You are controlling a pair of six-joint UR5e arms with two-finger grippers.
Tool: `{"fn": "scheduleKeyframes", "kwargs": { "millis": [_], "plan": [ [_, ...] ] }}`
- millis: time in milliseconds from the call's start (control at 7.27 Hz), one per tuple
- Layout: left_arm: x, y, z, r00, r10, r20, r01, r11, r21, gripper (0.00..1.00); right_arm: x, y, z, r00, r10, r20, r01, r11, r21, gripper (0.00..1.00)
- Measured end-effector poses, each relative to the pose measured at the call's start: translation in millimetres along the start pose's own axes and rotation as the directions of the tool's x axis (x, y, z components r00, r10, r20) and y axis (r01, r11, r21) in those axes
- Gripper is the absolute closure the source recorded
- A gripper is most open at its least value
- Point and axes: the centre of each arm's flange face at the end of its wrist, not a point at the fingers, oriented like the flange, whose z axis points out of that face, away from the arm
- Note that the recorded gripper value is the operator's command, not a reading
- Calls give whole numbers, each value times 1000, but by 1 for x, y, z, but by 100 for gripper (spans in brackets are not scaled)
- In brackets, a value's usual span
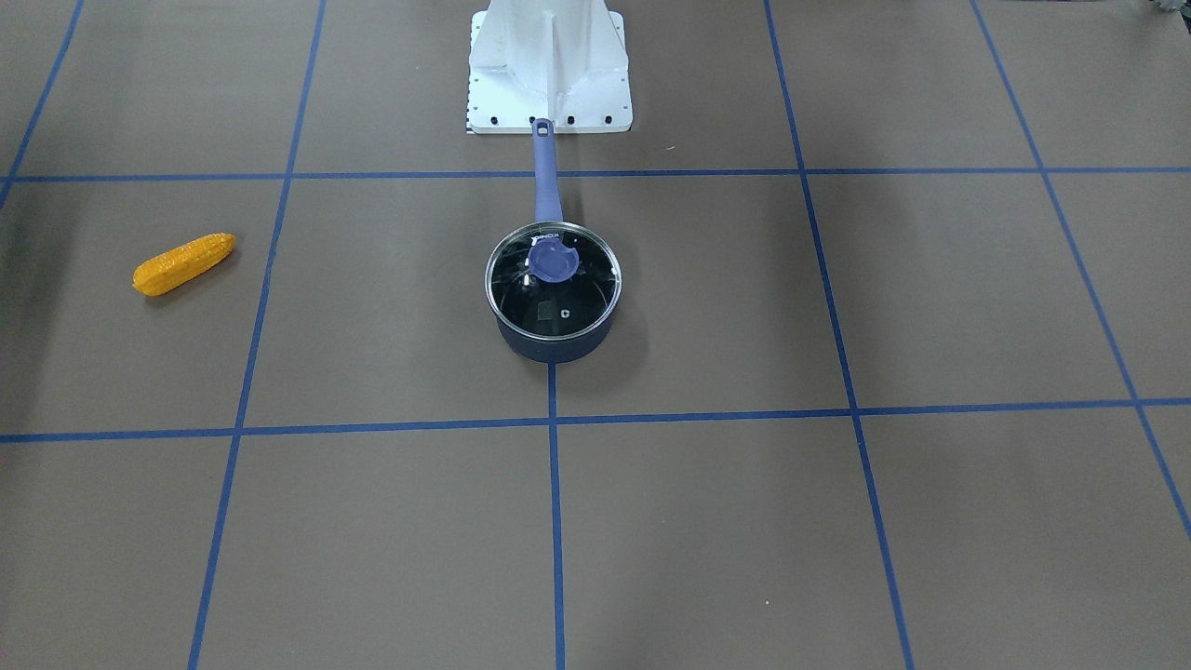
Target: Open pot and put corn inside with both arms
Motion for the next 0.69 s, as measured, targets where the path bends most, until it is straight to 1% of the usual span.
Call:
{"fn": "scheduleKeyframes", "kwargs": {
  "millis": [275, 413, 550, 688],
  "plan": [
    [3, -4, -3, 1000, -17, 0, 17, 1000, 6, 2, -1, 0, 0, 1000, -15, 5, 15, 1000, 6, 0],
    [11, -15, -10, 999, -47, 1, 47, 999, 22, 2, -7, -3, -2, 1000, -7, 14, 7, 1000, 10, 0],
    [26, -33, -16, 997, -77, -8, 78, 996, 39, 2, -18, -5, -1, 998, 57, 30, -57, 998, 5, 0],
    [50, -52, -17, 994, -104, -28, 105, 993, 45, 2, -46, -7, 1, 989, 138, 55, -137, 990, -7, 0]
  ]
}}
